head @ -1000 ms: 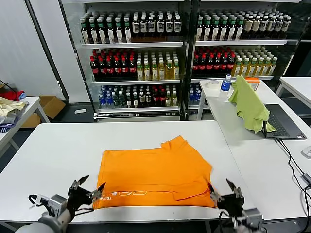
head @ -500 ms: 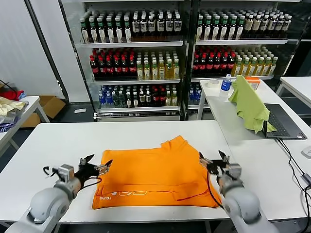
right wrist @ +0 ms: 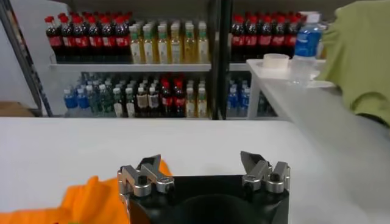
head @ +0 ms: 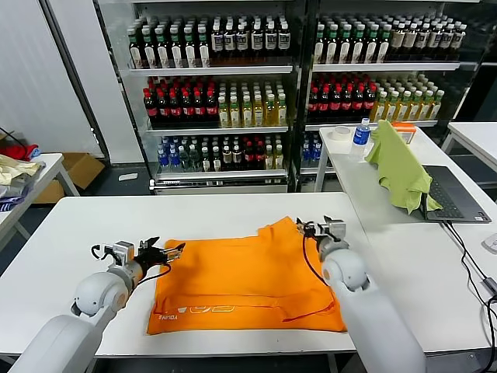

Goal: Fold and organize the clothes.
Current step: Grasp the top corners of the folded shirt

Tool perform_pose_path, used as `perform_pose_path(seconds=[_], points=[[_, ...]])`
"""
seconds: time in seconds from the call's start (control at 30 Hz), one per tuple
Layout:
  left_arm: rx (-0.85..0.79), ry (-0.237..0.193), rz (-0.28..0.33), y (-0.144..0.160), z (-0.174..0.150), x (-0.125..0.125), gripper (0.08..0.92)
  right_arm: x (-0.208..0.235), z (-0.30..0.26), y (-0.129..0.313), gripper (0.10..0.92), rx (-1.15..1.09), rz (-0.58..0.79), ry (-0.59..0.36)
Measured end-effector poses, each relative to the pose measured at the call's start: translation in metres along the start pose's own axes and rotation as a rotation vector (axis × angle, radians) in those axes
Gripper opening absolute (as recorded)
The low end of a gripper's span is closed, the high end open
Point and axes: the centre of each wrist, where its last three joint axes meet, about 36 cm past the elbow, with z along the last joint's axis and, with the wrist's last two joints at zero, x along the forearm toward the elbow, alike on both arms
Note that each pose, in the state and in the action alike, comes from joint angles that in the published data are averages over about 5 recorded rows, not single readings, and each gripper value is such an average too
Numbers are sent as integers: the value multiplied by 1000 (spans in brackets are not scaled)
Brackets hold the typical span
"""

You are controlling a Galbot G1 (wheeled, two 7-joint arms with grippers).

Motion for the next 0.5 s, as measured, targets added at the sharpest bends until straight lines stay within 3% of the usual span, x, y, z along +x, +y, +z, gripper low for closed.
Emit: perform_pose_path(seconds=[0.5], points=[[25, 37, -36, 18, 6, -23, 823, -37, 13, 26, 823, 19, -37, 53]])
